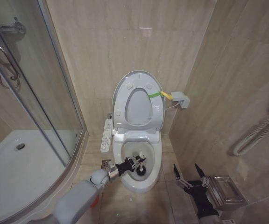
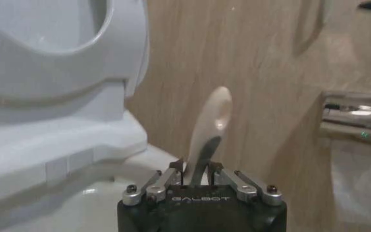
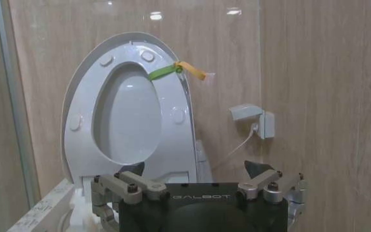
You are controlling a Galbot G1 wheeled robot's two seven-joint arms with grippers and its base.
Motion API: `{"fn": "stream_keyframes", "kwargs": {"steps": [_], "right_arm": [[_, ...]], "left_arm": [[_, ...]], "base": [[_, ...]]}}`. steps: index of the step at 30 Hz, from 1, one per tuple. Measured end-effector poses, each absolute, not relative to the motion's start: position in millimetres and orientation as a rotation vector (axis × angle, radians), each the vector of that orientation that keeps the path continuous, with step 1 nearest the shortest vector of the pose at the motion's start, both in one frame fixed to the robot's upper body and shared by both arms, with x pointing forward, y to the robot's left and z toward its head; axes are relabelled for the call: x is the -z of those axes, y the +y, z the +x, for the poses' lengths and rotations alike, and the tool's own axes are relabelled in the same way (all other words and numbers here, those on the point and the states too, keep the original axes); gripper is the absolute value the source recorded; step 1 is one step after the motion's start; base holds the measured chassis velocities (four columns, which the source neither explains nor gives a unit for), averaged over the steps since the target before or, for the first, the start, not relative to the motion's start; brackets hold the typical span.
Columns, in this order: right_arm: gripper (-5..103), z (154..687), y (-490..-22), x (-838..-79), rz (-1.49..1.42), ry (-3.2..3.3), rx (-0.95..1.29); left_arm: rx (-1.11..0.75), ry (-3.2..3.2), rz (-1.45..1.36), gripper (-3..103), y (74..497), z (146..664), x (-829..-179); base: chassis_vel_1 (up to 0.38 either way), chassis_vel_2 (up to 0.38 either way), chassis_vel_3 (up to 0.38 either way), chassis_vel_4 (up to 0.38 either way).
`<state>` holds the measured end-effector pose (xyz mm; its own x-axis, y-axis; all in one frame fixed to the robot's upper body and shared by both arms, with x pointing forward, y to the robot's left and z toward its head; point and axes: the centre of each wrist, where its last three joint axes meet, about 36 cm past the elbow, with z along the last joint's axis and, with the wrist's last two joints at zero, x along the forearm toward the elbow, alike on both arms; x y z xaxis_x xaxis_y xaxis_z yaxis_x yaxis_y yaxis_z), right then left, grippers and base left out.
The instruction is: Open the toilet lid, clean the toilet bowl with a toilet brush, close the toilet lid, and flush.
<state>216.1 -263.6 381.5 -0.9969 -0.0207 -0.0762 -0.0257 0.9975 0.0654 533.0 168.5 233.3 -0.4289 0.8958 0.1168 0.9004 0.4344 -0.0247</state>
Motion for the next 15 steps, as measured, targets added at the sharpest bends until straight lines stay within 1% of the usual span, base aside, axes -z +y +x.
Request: {"fn": "stream_keyframes", "kwargs": {"steps": [2,3,7,12,15], "right_arm": [[100,216.1,-263.6,-381.5,-0.036,3.064,-0.102],[100,216.1,-263.6,-381.5,-0.036,3.064,-0.102],[100,216.1,-263.6,-381.5,-0.036,3.064,-0.102],[100,216.1,-263.6,-381.5,-0.036,3.064,-0.102],[100,216.1,-263.6,-381.5,-0.036,3.064,-0.102]], "left_arm": [[0.066,-2.56,-1.603,19,166.9,538.3,-229.3],[0.07,-2.562,-1.597,24,166.2,543.7,-228.6],[0.072,-2.565,-1.587,24,166.7,550.5,-228.8],[0.033,-2.562,-1.638,24,161.6,540.4,-248.5],[-0.042,-2.549,-1.67,24,152.4,523.2,-273.1]], "base": [[0.0,0.0,0.0,0.0],[0.0,0.0,0.0,0.0],[0.0,0.0,0.0,0.0],[0.0,0.0,0.0,0.0],[0.0,0.0,0.0,0.0]]}}
